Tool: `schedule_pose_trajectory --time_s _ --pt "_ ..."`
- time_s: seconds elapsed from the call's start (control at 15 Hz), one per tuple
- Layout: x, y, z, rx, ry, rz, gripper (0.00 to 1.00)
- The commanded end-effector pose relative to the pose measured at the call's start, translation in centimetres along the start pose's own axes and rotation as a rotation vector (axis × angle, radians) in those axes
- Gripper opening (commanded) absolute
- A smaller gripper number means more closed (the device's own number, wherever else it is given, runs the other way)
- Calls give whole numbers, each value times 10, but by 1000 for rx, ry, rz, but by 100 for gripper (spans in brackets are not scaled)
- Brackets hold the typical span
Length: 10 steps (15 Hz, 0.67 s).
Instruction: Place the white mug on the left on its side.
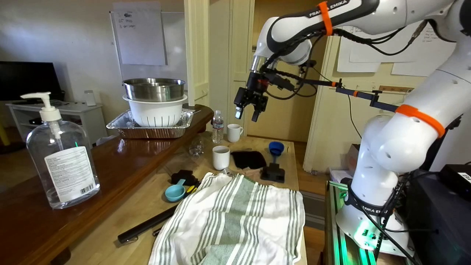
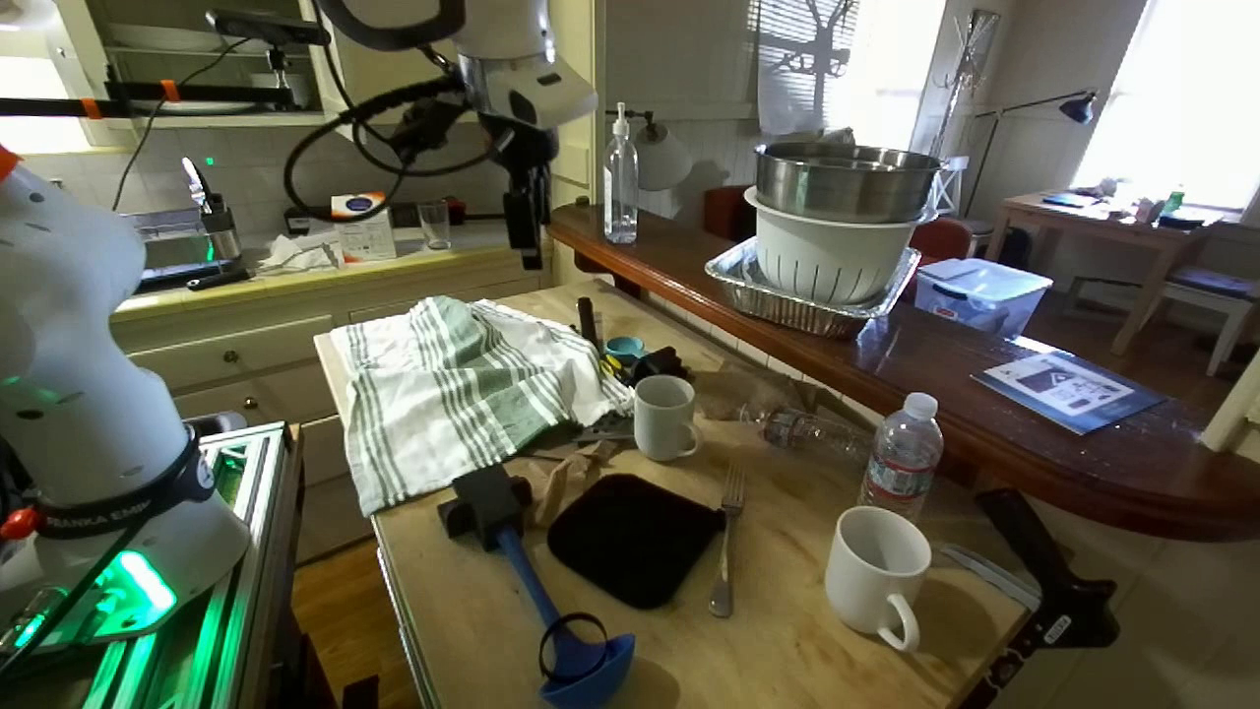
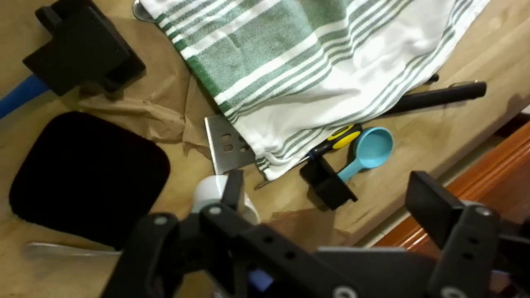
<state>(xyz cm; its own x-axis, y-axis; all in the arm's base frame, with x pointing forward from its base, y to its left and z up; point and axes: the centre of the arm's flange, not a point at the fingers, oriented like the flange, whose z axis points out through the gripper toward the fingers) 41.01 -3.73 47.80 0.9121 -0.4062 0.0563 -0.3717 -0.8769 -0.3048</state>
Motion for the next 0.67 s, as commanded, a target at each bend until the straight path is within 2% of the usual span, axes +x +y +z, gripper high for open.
schedule_pose_trajectory --time_s 0.0,0.33,0.4,0.6 --pt "67 21 32 27 -33 197 100" --pt "127 31 61 29 -47 458 100" --pt "94 38 53 12 -44 359 100" --pt "116 37 64 6 -51 419 100"
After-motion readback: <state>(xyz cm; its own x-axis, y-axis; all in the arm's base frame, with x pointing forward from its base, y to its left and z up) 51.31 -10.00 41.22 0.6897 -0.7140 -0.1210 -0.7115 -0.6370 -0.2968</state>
